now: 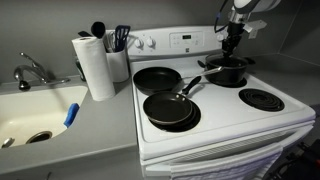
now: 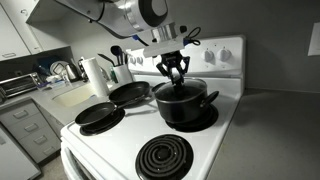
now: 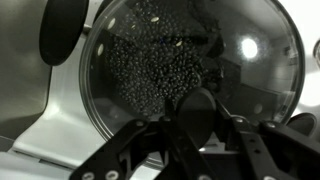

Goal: Take the lid from the black pot and put it on the stove

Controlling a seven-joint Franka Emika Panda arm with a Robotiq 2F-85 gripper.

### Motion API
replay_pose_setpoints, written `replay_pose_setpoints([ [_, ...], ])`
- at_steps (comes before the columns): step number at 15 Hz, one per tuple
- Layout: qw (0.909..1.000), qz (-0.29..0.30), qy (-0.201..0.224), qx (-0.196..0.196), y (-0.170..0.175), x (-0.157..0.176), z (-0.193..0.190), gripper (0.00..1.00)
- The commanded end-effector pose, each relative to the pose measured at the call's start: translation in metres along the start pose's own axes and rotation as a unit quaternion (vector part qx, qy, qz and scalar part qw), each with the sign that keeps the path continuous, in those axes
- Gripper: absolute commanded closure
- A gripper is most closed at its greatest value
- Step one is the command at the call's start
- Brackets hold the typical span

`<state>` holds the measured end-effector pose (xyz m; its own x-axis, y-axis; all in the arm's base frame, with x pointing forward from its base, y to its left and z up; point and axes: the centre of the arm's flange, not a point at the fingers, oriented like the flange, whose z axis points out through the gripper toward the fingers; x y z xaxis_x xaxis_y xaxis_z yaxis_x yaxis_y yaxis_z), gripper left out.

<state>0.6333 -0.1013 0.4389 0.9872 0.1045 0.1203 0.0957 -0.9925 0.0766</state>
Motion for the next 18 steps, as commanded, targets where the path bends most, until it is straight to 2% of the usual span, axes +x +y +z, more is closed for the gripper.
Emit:
replay_pose_setpoints([
  [1,0.9999,-0.012,-0.003,0.005,0.002,0.002,0.001,0.86],
  [8,0.9999,-0.008,-0.009,-0.008,0.008,0.0,-0.012,0.86],
  [18,0.9978,-0.035,-0.013,-0.055,0.011,0.007,-0.036,0.86],
])
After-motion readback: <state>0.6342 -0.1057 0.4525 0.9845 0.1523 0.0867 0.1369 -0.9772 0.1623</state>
